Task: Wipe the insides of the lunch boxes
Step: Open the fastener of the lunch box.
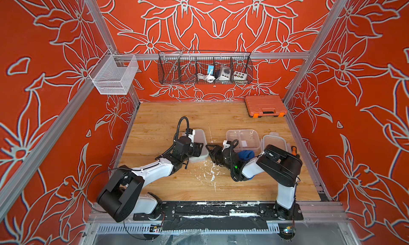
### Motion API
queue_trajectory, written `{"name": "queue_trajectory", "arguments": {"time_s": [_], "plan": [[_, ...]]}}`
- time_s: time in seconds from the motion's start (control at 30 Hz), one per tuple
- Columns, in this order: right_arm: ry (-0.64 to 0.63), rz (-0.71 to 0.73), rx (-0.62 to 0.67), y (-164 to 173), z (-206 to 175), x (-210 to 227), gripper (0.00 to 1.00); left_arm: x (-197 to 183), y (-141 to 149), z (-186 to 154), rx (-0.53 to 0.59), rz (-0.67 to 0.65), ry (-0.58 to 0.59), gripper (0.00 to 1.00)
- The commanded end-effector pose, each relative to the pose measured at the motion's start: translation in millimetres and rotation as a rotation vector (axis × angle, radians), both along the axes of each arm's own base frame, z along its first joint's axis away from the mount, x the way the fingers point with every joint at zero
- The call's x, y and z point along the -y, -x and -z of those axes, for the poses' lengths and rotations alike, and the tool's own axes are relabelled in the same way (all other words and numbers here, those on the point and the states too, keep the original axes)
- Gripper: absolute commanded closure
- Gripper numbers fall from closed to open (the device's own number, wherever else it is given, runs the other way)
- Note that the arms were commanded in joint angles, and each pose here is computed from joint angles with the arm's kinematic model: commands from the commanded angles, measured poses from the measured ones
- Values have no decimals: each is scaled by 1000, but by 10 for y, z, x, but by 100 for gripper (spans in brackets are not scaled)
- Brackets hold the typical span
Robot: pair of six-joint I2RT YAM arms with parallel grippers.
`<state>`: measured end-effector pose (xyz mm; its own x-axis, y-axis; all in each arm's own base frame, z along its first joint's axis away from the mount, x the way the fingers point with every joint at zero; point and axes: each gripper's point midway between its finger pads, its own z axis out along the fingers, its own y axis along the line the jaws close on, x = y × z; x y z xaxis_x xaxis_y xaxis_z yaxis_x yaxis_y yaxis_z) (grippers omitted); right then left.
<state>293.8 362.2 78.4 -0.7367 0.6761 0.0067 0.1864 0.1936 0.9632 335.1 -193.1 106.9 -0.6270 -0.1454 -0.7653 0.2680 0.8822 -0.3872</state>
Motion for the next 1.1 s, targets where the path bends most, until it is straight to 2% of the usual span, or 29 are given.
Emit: {"name": "queue_trajectory", "arguments": {"time_s": [0.0,0.07,0.23,0.4,0.63,1.07], "plan": [[-128,30,46,-27,-304,-45,55,-92,233,494,-153,-8,-87,55],[-123,43,42,-29,-277,-16,60,-75,239,511,-155,-6,-91,56],[-138,56,50,-50,-258,-10,80,-36,263,567,-160,9,-120,55],[-111,49,59,-52,-252,-10,93,-39,280,597,-164,8,-125,56],[-100,72,47,-28,-166,77,100,-40,281,612,-165,6,-127,55],[49,25,73,14,-220,98,100,-71,295,649,-166,3,-144,56]]}}
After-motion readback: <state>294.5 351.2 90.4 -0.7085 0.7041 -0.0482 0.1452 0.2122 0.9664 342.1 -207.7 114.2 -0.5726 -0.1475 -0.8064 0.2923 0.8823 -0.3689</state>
